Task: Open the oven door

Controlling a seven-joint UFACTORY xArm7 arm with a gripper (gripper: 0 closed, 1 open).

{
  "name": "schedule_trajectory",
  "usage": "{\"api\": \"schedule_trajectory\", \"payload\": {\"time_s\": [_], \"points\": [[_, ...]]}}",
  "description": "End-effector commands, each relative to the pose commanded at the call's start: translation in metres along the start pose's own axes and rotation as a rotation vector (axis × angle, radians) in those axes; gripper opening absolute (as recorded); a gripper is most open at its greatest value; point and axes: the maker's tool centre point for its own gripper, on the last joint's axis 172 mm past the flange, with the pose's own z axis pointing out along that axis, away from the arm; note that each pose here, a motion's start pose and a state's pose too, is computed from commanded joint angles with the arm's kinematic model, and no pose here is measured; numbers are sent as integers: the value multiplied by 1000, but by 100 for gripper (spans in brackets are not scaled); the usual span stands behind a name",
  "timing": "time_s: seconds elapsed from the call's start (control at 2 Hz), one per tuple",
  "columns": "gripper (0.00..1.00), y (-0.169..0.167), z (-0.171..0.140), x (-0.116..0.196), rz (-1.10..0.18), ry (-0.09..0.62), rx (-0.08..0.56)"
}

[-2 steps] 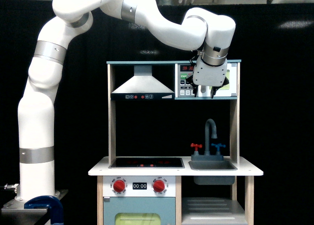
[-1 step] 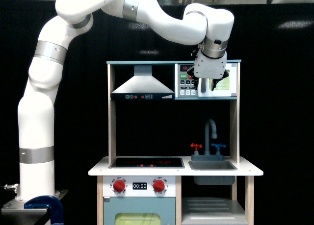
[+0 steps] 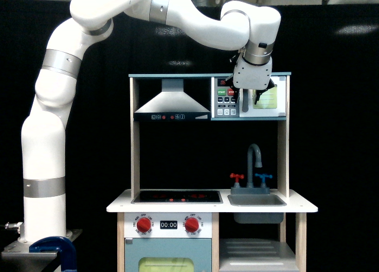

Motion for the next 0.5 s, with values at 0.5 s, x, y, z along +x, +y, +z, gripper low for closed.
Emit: {"api": "schedule_trajectory", "payload": {"time_s": [0.5], "points": [[0,-3,1,-3,0,0,0]]}}
